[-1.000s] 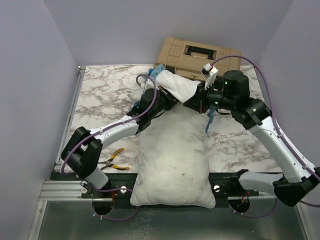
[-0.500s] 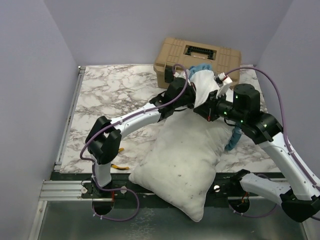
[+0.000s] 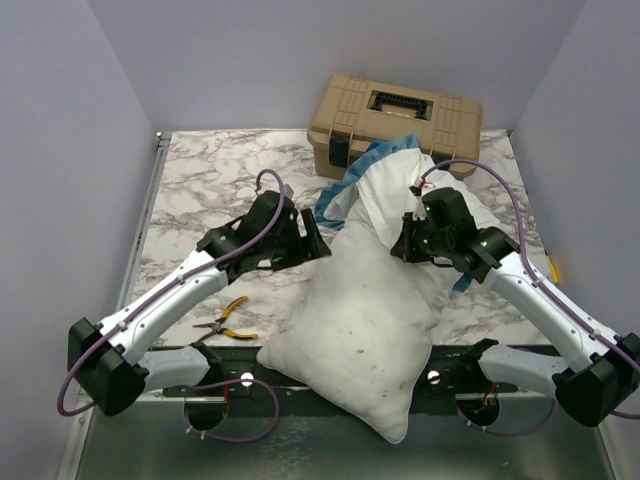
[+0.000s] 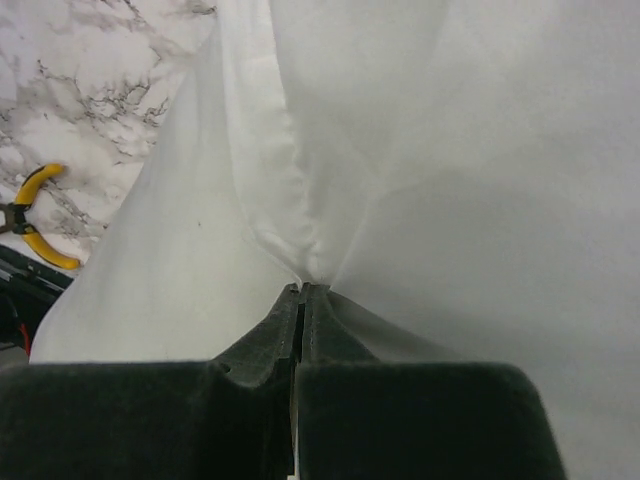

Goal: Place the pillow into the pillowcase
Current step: Stuff the pillow into the pillowcase.

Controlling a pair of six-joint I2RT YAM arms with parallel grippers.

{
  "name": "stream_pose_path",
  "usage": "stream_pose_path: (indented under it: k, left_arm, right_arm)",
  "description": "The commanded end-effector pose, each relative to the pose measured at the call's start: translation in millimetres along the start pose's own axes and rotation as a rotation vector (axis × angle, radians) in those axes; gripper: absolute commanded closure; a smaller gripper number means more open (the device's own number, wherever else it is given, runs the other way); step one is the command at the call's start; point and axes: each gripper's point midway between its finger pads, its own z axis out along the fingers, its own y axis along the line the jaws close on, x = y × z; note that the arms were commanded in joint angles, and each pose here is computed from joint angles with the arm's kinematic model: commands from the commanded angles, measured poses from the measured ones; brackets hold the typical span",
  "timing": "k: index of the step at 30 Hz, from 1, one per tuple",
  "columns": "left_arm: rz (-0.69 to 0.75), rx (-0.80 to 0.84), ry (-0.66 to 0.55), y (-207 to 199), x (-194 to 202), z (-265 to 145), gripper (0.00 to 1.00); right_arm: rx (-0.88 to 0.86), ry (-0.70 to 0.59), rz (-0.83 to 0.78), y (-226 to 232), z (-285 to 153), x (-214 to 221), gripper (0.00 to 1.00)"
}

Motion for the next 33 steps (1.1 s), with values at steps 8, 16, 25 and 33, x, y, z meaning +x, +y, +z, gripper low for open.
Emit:
stream_pose_path:
  k: [8, 16, 25, 33]
  left_arm:
    - [0.020, 0.112, 0.453, 62.6, 139.7, 7.6, 0.14]
    - [0.152, 0.593, 0.269, -45.3, 95.4, 19.2, 0.96]
    - [0.319, 0.560, -0.181, -110.3, -78.7, -41.7, 1.00]
    - [0.286, 0.626, -0.153, -143.5, -131.9, -19.6, 1.00]
  right_arm:
    - [0.021, 0.061, 0.035, -2.6, 17.5, 4.1, 1.00]
    - [0.027, 0.042, 0.032, -1.8, 7.5, -9.1, 1.00]
    - [-0.224, -0.005, -0.028, 48.3, -41.8, -27.0, 1.00]
    - [-0.348, -0.005, -0.004, 65.0, -43.8, -16.7, 1.00]
